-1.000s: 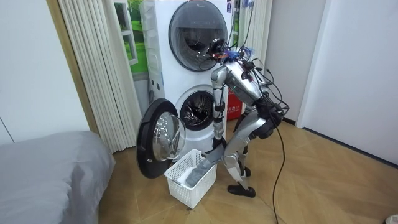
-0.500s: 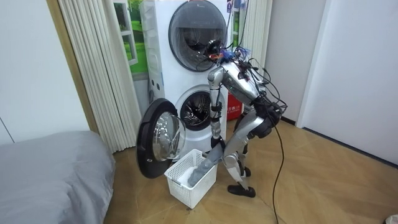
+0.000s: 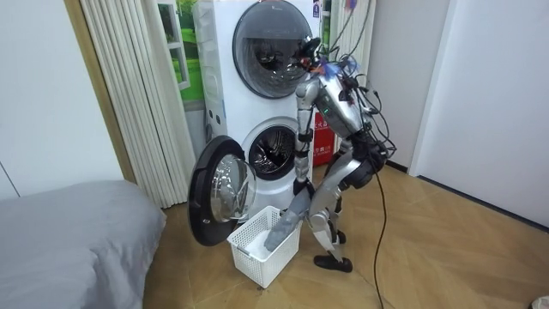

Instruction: Put towel into washing machine

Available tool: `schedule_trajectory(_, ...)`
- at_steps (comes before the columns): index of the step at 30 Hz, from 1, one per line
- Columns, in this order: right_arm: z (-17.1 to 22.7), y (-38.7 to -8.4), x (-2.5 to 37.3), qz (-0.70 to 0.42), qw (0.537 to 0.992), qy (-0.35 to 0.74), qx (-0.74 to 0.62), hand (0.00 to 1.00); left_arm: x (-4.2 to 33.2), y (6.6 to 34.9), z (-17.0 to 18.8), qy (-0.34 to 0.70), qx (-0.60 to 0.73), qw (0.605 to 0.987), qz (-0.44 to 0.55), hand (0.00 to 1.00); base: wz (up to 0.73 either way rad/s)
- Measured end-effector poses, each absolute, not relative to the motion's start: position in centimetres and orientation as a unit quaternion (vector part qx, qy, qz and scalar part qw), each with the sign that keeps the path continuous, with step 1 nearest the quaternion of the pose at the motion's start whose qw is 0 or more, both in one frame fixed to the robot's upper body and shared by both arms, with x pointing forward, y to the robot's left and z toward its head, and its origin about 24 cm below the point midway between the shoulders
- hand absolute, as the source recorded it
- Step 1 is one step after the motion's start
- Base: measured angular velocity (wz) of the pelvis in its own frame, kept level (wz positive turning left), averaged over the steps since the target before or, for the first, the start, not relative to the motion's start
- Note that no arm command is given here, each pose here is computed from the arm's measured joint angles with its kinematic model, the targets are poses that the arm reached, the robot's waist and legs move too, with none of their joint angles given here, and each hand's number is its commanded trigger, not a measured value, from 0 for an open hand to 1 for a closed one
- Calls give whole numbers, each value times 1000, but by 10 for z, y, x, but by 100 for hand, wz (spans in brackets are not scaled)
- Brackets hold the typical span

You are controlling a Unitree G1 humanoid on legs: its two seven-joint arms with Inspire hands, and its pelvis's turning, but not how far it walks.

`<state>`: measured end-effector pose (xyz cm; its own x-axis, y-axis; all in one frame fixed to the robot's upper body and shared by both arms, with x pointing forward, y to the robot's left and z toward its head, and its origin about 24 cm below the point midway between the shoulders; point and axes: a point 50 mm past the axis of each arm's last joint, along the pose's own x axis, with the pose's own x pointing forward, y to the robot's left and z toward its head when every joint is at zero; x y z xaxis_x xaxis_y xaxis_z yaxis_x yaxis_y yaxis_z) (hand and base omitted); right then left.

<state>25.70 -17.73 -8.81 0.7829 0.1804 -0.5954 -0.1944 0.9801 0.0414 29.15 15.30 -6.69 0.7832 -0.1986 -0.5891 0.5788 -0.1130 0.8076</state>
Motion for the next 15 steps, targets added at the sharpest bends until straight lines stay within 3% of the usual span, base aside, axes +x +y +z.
schedule_trajectory(6, -104, -186, 235, 89, 932, 350, -38, 0, 279, 152, -76, 146, 625, 714, -279, 100, -9)
schedule_trajectory(11, -113, -195, 220, 82, 924, 372, -45, 0, 282, 159, -70, 143, 573, 778, -213, 100, 0)
schedule_trajectory(15, -116, -197, 214, 82, 918, 384, -45, 0, 288, 165, -63, 134, 549, 808, -169, 100, 0)
